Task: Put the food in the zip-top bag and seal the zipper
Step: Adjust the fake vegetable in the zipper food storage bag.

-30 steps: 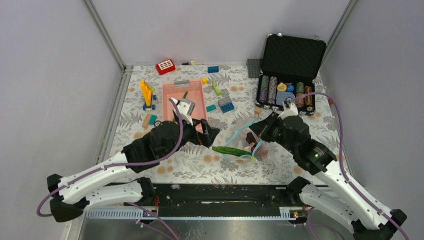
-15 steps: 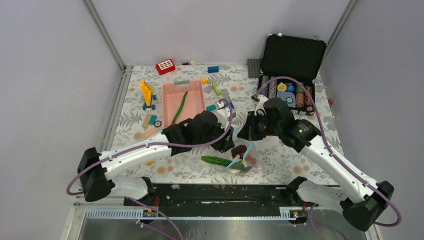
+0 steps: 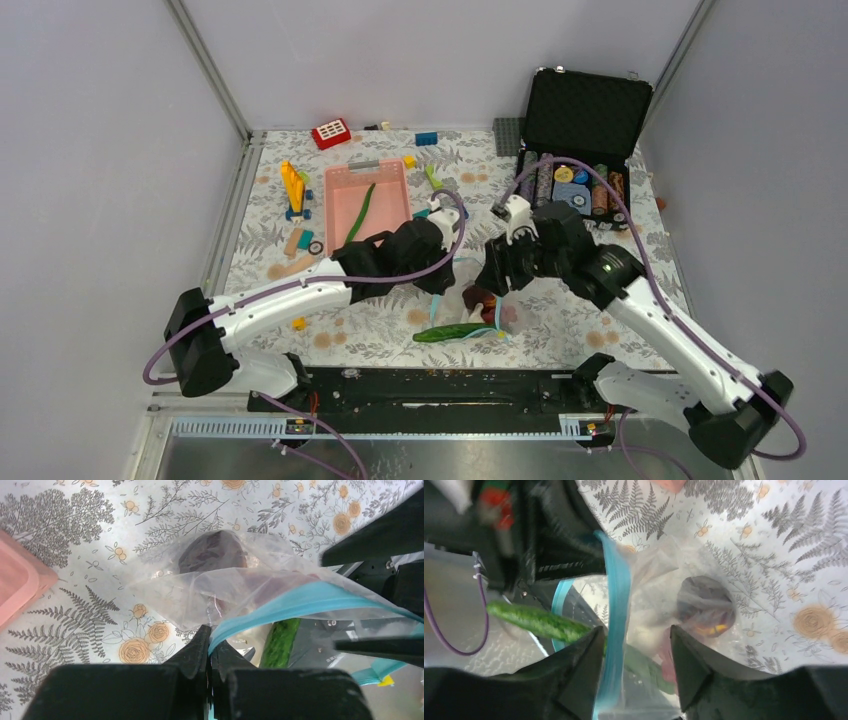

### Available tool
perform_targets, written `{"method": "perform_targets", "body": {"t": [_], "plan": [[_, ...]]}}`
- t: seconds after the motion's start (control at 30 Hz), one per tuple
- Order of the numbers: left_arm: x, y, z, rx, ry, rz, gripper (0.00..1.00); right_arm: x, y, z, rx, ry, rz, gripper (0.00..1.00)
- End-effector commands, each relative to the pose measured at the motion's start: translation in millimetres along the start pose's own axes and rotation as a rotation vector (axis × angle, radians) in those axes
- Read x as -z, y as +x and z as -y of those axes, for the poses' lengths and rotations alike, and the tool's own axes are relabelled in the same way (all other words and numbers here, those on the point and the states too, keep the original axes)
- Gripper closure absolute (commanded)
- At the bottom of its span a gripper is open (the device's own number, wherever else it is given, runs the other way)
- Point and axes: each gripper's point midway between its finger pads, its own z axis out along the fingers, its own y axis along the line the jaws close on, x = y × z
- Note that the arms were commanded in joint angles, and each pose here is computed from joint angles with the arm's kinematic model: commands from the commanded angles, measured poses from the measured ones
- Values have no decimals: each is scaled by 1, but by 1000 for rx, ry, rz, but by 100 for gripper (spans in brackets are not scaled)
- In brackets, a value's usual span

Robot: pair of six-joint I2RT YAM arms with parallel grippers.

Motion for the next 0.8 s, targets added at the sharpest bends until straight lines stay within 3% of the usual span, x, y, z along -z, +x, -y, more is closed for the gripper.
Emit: {"method": "perform_targets", "body": {"t": [0.0,0.07,0.17,0.3,0.4,0.53,0.77], "plan": [[15,-28,5,115,-3,80,100,34,-32,-13,291,-53,303,33],[15,-25,10,148,16,65,100,47,-42,-28,398,-117,443,27],[15,-24,15,183,36,52,100,60,-37,-60,553,-292,545,24],[15,-25,18,211,46,50,100,74,-9,-107,747,-594,522,19],[15,-25,20,237,52,46,100,73,6,-128,850,-699,503,19],[14,-23,21,276,50,42,100,55,21,-140,937,-737,444,18],[12,-23,22,316,51,42,100,4,37,-143,1032,-605,269,18]]}}
